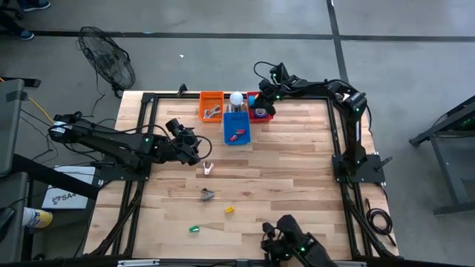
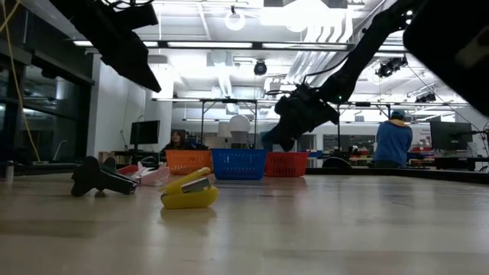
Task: Pick and place Stapler, Stapler remover, tape
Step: Put the light blue tape into the red basket
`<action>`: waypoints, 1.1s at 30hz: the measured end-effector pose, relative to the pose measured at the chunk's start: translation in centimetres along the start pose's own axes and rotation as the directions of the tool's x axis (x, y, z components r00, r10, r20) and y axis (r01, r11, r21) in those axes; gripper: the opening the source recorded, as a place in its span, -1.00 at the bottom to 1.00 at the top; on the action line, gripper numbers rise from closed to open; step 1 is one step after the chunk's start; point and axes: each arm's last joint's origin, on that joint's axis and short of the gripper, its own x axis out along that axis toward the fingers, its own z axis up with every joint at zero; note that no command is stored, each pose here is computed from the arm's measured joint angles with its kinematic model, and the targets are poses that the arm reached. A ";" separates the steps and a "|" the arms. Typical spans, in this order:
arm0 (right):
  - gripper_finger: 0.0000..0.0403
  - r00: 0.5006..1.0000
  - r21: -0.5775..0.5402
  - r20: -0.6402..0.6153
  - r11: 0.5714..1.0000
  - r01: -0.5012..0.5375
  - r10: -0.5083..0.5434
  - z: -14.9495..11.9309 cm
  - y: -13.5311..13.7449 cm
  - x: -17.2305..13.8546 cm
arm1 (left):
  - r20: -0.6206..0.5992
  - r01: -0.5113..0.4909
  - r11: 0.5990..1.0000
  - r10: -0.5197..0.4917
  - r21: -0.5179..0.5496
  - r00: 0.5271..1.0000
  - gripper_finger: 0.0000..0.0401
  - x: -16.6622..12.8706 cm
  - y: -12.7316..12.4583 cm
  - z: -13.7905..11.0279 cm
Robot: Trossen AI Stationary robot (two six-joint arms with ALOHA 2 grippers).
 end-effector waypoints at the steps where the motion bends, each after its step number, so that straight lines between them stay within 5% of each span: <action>1: -0.84 1.000 0.000 0.004 1.000 -0.008 0.008 -0.2 -0.2 0.1 | 0.000 0.000 1.000 0.000 -0.001 1.000 0.27 0.0 0.0 0.0; 7: -0.83 1.000 0.021 0.013 1.000 -0.008 0.008 -0.6 -0.6 0.5 | -0.003 0.010 1.000 -0.010 -0.009 1.000 0.27 0.0 0.0 0.0; 17: -0.41 0.999 0.033 0.008 0.999 0.036 -0.037 -0.5 -0.7 0.5 | -0.005 0.015 1.000 -0.015 -0.019 1.000 0.27 0.0 0.0 0.0; 33: -0.12 0.994 -0.009 -0.012 0.994 0.108 -0.108 1.2 0.5 -0.7 | -0.005 0.016 0.999 -0.016 -0.028 1.000 0.27 0.0 -0.1 0.0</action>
